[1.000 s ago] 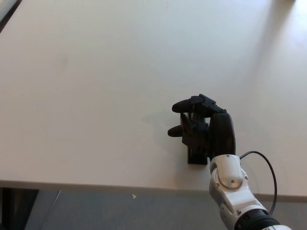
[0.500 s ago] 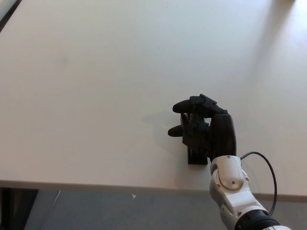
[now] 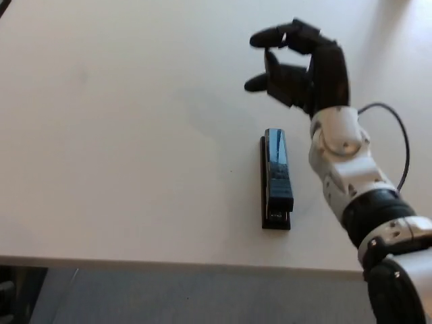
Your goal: The robot uses its right hand to press on the stapler that is in the middle of the desk
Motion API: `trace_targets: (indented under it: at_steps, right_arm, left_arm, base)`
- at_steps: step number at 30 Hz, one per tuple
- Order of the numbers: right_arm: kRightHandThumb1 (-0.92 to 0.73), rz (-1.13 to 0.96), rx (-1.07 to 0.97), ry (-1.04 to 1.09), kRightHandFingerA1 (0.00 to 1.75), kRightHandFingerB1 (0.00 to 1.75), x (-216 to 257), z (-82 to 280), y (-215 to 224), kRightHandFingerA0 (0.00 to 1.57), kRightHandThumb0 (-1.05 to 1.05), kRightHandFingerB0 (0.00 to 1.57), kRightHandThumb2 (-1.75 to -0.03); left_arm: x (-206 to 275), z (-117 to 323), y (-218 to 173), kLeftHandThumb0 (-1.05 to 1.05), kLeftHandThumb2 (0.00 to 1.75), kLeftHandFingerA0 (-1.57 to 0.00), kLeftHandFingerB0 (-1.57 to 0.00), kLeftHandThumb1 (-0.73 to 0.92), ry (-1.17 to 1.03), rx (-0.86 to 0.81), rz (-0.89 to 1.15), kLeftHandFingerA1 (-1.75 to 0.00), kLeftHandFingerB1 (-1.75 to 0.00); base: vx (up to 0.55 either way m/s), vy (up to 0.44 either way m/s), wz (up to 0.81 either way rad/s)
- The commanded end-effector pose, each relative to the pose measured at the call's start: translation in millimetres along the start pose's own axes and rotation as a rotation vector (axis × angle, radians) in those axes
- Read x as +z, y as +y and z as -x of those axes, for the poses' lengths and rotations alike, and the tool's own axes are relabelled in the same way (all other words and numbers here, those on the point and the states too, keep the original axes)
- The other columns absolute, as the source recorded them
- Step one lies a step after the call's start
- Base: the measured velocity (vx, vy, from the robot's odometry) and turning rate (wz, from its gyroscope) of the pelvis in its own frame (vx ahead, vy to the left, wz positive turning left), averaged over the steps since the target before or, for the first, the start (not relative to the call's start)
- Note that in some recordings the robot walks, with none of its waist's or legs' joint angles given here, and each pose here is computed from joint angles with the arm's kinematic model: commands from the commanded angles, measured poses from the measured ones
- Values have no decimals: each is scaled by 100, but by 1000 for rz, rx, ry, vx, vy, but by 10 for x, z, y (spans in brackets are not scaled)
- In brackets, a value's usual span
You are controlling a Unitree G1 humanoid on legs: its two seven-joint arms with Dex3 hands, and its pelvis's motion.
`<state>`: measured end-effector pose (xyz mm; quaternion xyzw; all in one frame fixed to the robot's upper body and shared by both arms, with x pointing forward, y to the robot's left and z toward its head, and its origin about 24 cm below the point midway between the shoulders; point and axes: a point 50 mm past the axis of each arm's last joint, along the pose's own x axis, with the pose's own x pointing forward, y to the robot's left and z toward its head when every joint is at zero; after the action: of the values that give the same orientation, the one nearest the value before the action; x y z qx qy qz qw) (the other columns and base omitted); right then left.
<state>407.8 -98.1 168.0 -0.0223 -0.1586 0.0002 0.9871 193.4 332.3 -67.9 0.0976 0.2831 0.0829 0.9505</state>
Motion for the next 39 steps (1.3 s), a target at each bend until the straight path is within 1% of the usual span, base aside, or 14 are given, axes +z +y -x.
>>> trace_targets:
  at_steps: [1, 2, 5, 12, 16, 17, 19, 20, 23, 24, 25, 36, 37, 39]
  right_arm:
    - [-80, -37, -3, -32, 73, 120, 274, -181, -233, 125, -19, 67, -66]
    - [-79, -19, -16, -46, 68, 119, 300, -188, -285, 125, -21, 67, -66]
    - [-80, -12, -65, -55, 69, 123, 408, -248, -541, 126, -12, 68, -71]
    - [-84, 129, -206, -160, 72, 117, 680, -147, -1401, 123, -20, 67, -67]
    - [-78, 155, -327, -139, 75, 114, 701, 37, -2019, 123, -8, 68, -75]
    - [-81, 143, -346, -130, 75, 109, 699, 88, -2148, 122, -6, 68, -74]
    - [-80, 146, -431, -114, 74, 117, 742, 275, -2558, 121, 5, 67, -79]
    - [-78, 169, -480, -127, 75, 120, 790, 390, -2740, 120, 0, 68, -78]
    - [-62, 218, -578, -120, 73, 122, 863, 586, -3025, 127, -16, 77, -87]
    - [-67, 193, -583, -132, 79, 126, 874, 654, -3108, 122, -13, 71, -84]
    - [-63, 184, -609, -136, 85, 125, 877, 763, -3224, 121, -7, 71, -93]
    - [-80, 360, -1055, 129, 83, 90, 541, 2071, -4010, 106, -10, 73, -61]
    - [-79, 363, -1072, 167, 82, 88, 446, 2196, -4025, 106, -10, 75, -63]
    - [-81, 309, -1092, 205, 73, 93, 279, 2436, -4040, 114, -13, 70, -62]
  left_arm:
    - [-11, 12, 115, -72, 107, -6, -8, 75, 39, 46, 5, -43, -35]
    - [-10, 11, 114, -70, 70, -12, -11, 92, 37, 49, 11, -31, -24]
    - [46, -17, 118, -72, 108, -3, -9, 75, 26, 47, 11, -42, -35]
    - [43, -17, 131, -71, 71, -11, -12, 92, 37, 49, 18, -30, -23]
    - [51, -9, 165, -71, 107, -4, -9, 74, 33, 56, 10, -42, -36]
    - [52, -10, 164, -70, 71, -11, -12, 92, 34, 55, 10, -30, -24]
    - [65, -14, 170, -70, 107, -4, -9, 75, 32, 62, -7, -42, -36]
    - [68, -10, 184, -73, 72, -12, -13, 92, 30, 62, -4, -32, -23]
    - [81, -9, 215, -73, 72, -12, -12, 92, 30, 67, 1, -31, -23]
    - [85, -11, 214, -69, 107, -3, -9, 75, 30, 68, -2, -42, -35]
    - [85, -10, 220, -74, 71, -12, -12, 92, 33, 65, 1, -31, -22]
    - [21, 13, 211, -73, 71, -12, -11, 92, 60, 60, -22, -31, -22]
    - [-4, 31, 223, -74, 106, -4, -10, 76, 65, 62, -24, -41, -31]
    - [-29, 42, 225, -73, 73, -12, -9, 91, 74, 62, -21, -32, -21]
  base:
    - [0, 0, 0]
    - [0, 0, 0]
    - [0, 0, 0]
    - [0, 0, 0]
    - [0, 0, 0]
    - [0, 0, 0]
    - [0, 0, 0]
    - [0, 0, 0]
    - [0, 0, 0]
    - [0, 0, 0]
    - [0, 0, 0]
    - [0, 0, 0]
    - [0, 0, 0]
    - [0, 0, 0]
